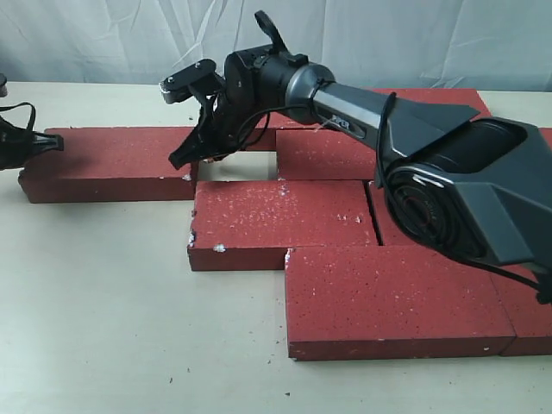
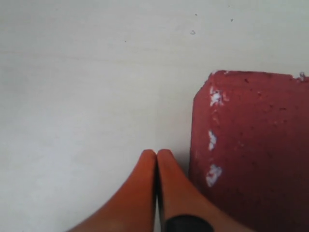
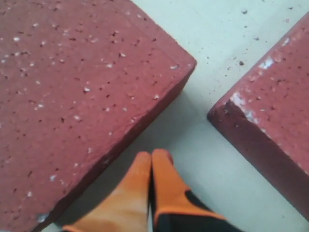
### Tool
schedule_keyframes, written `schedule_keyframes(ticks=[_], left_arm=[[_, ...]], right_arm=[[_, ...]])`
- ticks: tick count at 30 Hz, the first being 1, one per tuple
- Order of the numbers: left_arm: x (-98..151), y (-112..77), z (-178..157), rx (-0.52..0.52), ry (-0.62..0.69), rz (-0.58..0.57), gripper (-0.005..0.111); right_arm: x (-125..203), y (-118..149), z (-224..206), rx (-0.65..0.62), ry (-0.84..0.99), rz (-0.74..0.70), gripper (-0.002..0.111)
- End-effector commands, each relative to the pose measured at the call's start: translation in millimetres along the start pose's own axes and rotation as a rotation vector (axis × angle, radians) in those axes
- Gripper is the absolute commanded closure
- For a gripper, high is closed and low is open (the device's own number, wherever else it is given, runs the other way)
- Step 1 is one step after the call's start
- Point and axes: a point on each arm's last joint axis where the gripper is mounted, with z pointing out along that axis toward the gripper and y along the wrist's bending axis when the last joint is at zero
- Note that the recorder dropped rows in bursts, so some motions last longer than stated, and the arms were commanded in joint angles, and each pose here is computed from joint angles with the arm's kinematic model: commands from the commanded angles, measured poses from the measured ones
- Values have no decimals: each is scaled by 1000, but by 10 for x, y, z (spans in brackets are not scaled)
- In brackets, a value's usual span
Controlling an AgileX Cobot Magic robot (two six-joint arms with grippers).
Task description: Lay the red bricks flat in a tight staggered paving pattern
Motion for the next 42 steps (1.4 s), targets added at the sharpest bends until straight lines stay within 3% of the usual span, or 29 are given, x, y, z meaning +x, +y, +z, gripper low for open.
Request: schedule_keyframes(ticks=[1,23,33,42], left_arm=[[-22,-75,2,8,-13,7,107],[-126,-121,-162,23,-40,51,107],[-87,-293,-134,52,-19,97,107],[-103,-276,-134,39,-36,112,107]], right_arm=[[-36,4,22,-6,-41,21,109],[-214,46,-364,-52,13,8,109],[-145,-26,-361,26,86,-53,109],[-113,-53,-366,53,122,-76,109]])
